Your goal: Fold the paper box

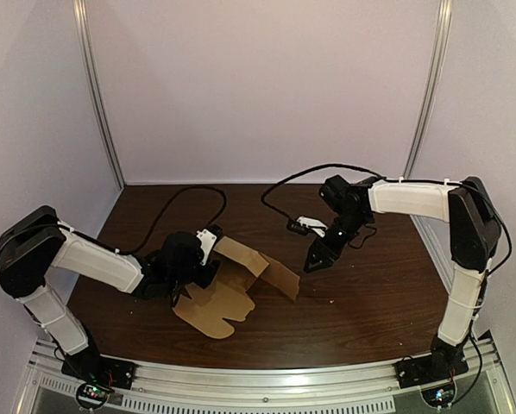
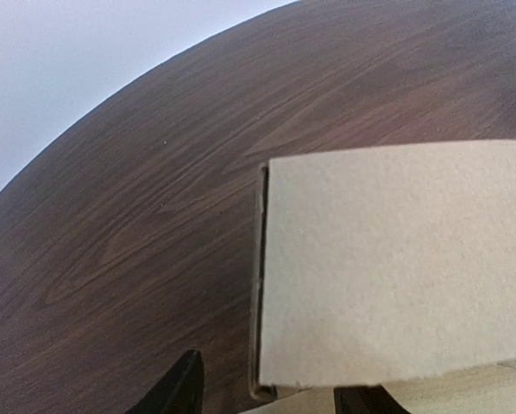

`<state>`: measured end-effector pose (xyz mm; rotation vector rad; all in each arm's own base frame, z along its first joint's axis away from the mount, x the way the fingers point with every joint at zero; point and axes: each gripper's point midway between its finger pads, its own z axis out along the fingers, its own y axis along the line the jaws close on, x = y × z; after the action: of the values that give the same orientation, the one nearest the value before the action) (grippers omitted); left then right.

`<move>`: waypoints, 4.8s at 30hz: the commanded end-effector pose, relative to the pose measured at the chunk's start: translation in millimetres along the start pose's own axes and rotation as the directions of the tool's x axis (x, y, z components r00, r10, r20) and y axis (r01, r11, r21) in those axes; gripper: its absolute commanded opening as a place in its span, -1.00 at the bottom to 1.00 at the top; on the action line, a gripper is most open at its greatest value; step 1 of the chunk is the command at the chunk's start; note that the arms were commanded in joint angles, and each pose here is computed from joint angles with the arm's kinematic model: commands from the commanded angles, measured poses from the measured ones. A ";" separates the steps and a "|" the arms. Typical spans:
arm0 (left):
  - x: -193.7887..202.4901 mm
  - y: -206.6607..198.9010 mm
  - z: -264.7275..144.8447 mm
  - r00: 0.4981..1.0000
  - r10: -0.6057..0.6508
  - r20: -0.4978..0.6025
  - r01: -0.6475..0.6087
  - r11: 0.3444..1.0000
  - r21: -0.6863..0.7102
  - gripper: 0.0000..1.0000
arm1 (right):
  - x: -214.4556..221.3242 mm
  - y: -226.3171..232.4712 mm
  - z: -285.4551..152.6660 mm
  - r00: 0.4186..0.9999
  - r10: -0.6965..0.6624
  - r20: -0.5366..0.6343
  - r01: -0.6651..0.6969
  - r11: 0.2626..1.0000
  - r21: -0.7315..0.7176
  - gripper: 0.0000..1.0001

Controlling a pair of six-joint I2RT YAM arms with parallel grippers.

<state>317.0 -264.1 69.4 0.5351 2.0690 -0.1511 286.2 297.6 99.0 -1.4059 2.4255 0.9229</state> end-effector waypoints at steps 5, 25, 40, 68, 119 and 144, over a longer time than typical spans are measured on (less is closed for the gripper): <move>-10.7 -38.8 16.2 0.997 0.003 0.071 -0.018 0.977 0.211 -0.09 | 7.7 54.3 30.1 0.980 -0.200 -0.022 0.197 0.976 -0.098 0.13; -1.6 -54.4 8.0 0.995 -0.081 0.060 0.060 0.955 0.289 -0.27 | -57.7 50.4 44.6 0.951 -0.269 0.152 0.255 0.961 0.103 0.05; -10.4 -26.4 -73.9 0.987 -0.041 -0.156 0.081 0.962 0.262 0.06 | -44.0 38.4 28.4 0.946 -0.308 0.101 0.292 0.944 0.152 0.04; -108.0 -39.6 11.8 0.944 -0.044 -0.326 0.156 0.932 0.327 0.55 | -63.9 -125.3 -27.5 0.960 0.097 0.264 -0.135 0.983 0.128 -0.06; -23.9 -45.9 -22.5 0.817 -0.173 -0.550 0.406 0.850 0.336 0.22 | 14.7 51.4 33.1 0.976 -0.217 -0.004 0.214 0.961 -0.174 0.14; -36.3 -78.0 -30.1 0.801 -0.230 -0.553 0.516 0.733 0.444 0.17 | -58.4 65.9 62.5 0.959 -0.261 0.112 0.269 0.961 -0.063 -0.17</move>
<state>286.7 -323.8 103.7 0.5001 2.6118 -0.9444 228.5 372.3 90.8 -1.6909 2.1632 1.0425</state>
